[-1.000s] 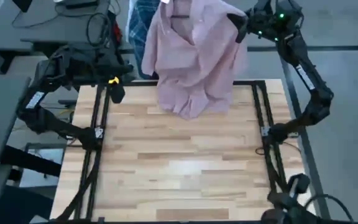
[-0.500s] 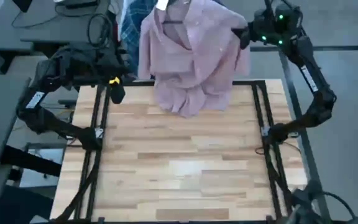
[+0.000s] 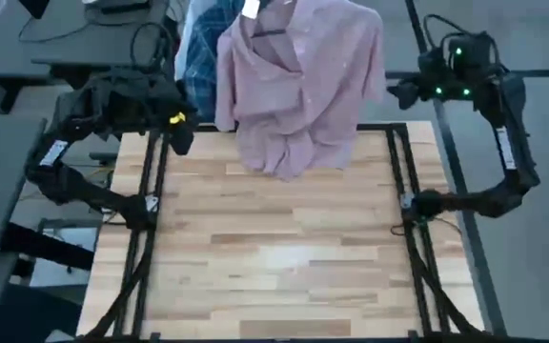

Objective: Hang clothes
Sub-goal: Unhang the pink polo shirt from the hanger rack

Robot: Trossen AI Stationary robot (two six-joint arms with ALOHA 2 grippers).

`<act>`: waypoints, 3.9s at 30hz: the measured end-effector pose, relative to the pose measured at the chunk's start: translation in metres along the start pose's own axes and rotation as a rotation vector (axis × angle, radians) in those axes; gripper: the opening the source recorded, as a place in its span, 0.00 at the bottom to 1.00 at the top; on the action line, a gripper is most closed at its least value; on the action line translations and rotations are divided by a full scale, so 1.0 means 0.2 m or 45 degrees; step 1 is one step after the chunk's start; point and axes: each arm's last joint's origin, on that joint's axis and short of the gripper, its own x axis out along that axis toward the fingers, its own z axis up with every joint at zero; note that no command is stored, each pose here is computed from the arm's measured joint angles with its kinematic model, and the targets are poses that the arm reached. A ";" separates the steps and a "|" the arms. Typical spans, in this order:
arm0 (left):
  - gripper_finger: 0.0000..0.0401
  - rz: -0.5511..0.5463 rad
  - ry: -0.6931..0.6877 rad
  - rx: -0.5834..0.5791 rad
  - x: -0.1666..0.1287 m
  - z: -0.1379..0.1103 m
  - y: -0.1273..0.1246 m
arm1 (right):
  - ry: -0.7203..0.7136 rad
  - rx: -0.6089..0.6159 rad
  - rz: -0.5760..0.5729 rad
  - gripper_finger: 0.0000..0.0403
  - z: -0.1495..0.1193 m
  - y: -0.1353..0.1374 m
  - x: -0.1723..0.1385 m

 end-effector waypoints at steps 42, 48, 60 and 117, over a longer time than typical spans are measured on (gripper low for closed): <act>0.34 -0.513 -0.388 0.448 0.14 -0.50 -0.33 | -0.515 0.444 0.901 0.56 -0.69 0.98 1.03; 0.34 -0.502 -0.387 0.516 0.14 -0.51 -0.33 | -0.519 0.551 0.977 0.56 -0.74 1.04 1.12; 0.34 -0.462 -0.382 0.510 0.15 -0.50 -0.30 | -0.574 0.790 1.045 0.56 -0.67 1.03 1.28; 0.34 0.195 -0.361 0.192 0.37 -0.31 -0.04 | -0.604 -0.493 0.544 0.54 0.53 -0.28 0.70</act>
